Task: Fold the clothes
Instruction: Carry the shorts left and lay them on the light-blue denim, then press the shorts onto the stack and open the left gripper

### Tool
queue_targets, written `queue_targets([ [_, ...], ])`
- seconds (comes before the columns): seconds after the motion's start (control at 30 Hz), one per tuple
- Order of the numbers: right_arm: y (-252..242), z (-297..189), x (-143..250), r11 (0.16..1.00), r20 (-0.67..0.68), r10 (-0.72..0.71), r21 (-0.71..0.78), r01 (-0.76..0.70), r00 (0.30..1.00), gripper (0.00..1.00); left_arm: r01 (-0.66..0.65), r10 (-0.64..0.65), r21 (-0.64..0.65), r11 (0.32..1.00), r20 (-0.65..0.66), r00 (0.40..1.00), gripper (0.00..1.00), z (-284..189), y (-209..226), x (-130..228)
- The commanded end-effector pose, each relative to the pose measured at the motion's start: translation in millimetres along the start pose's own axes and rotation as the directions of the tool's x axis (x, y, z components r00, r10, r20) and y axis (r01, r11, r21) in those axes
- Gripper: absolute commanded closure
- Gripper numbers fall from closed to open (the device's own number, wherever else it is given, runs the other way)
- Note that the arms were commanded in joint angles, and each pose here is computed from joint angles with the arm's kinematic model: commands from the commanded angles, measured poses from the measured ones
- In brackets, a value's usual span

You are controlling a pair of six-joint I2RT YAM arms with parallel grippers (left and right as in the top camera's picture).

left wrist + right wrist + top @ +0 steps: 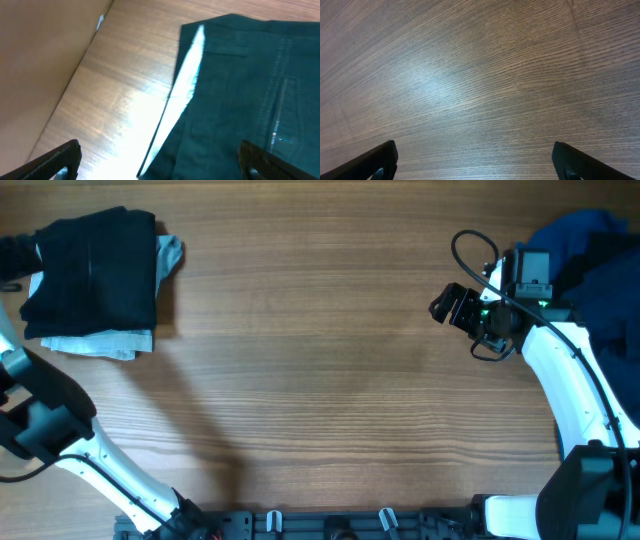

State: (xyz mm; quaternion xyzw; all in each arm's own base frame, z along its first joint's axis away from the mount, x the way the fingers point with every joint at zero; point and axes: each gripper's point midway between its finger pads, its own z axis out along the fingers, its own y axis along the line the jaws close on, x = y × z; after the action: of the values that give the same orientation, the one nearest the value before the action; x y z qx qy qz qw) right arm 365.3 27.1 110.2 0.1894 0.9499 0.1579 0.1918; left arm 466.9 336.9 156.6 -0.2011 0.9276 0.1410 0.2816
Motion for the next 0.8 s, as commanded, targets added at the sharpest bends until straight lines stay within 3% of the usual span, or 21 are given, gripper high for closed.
queue_targets([
  [0.0, 0.0, 2.4, 1.5, 1.0, -0.011, 0.018, -0.007, -0.018, 1.0, 0.0, 0.177, -0.178, 0.118, 0.977, -0.001, 0.984, 0.0, -16.3, -16.1, -4.3],
  [0.03, 0.1, 2.4, 1.4, 1.0, -0.011, 0.018, -0.008, -0.018, 1.0, 0.0, 0.211, -0.212, 0.204, 0.956, -0.017, 0.977, 0.12, -24.5, -30.9, -5.0],
  [0.1, 0.1, 2.4, 1.4, 1.0, -0.011, 0.018, -0.008, -0.018, 1.0, 0.0, 0.27, -0.256, 0.398, 0.877, -0.088, 0.963, 0.7, -42.4, -66.3, -1.7],
  [0.13, 0.1, 2.4, 1.4, 1.0, -0.011, 0.018, -0.008, -0.018, 1.0, 0.0, 0.303, -0.27, 0.499, 0.812, -0.14, 0.953, 0.89, -53.0, -85.9, 1.6],
  [0.17, 0.1, 2.4, 1.4, 1.0, -0.011, 0.017, -0.008, -0.017, 1.0, 0.0, 0.337, -0.277, 0.557, 0.759, -0.192, 0.941, 0.96, -61.1, -99.2, 6.2],
  [0.3, 0.1, 2.4, 1.4, 1.0, -0.011, 0.018, -0.008, -0.018, 1.0, 0.0, 0.42, -0.266, 0.58, 0.698, -0.335, 0.904, 0.96, -67.6, -131.6, 26.3],
  [0.53, 0.1, 2.4, 1.4, 1.0, -0.011, 0.018, -0.008, -0.018, 1.0, 0.0, 0.457, -0.184, 0.547, 0.701, -0.48, 0.858, 0.96, -67.3, -164.8, 62.0],
  [0.63, 0.1, 2.4, 1.4, 1.0, -0.011, 0.018, -0.008, -0.018, 1.0, 0.0, 0.476, -0.183, 0.487, 0.733, -0.533, 0.826, 0.96, -54.5, -159.3, 80.5],
  [0.77, 0.1, 2.4, 1.4, 1.0, -0.011, 0.018, -0.008, -0.018, 1.0, 0.0, 0.506, -0.163, 0.477, 0.718, -0.592, 0.789, 0.96, -36.3, -157.8, 103.5],
])
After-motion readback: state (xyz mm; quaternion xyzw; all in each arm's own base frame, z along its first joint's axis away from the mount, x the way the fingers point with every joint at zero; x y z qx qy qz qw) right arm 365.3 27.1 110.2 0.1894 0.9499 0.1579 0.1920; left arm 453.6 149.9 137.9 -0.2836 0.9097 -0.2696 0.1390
